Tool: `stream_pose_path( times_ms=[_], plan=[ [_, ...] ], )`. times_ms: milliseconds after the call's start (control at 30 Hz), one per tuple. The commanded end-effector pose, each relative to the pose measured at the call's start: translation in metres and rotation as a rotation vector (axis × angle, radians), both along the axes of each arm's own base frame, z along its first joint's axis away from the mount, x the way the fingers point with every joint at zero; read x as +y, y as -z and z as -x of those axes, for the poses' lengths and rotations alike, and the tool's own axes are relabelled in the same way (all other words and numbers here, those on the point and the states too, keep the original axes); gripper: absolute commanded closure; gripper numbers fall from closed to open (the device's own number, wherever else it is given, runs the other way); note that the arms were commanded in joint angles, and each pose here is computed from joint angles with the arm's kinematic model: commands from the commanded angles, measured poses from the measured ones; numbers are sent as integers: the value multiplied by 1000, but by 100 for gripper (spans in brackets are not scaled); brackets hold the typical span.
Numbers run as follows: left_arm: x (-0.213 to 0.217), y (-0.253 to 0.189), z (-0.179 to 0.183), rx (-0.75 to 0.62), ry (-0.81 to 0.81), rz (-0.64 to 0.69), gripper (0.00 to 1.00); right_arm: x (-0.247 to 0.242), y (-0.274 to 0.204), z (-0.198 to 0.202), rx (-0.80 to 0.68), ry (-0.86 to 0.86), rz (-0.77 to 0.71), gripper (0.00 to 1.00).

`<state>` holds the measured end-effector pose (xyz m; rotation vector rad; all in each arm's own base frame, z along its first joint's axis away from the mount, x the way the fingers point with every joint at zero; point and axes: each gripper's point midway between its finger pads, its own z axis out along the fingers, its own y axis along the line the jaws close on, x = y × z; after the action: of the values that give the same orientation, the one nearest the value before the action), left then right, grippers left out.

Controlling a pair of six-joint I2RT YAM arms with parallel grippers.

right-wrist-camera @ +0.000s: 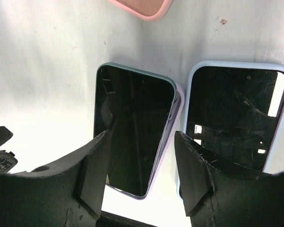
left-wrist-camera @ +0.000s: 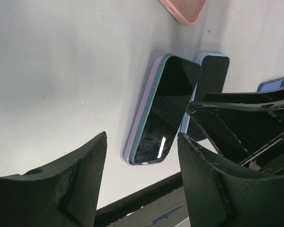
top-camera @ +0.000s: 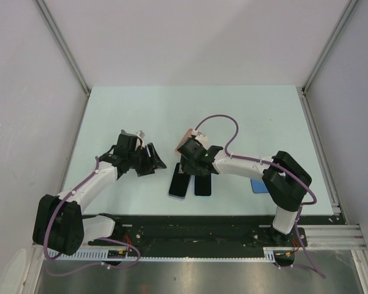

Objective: Put the phone into the phone case

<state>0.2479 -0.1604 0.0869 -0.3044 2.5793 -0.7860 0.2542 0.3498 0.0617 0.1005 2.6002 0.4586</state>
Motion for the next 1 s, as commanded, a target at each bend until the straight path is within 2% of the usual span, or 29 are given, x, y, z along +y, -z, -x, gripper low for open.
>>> stream_pose_path(
  times_ms=[0,533,700,867,967],
  plan=[
    [-5,-19,-13,-64,20,30,34,0,-2,-1,-5,41,4,40],
    [-2,-13,-11,-56,2,17,34,2,38,12,85,50,48,40],
    [14,-1,-13,-22,-46,-70,34,30,33,8,42,-95,-30,44],
    [1,0,-8,-20,-19,26,37,54,31,17,42,-259,-111,46],
    [2,1,-7,-22,-24,25,37,71,31,24,63,-374,-201,47]
  ],
)
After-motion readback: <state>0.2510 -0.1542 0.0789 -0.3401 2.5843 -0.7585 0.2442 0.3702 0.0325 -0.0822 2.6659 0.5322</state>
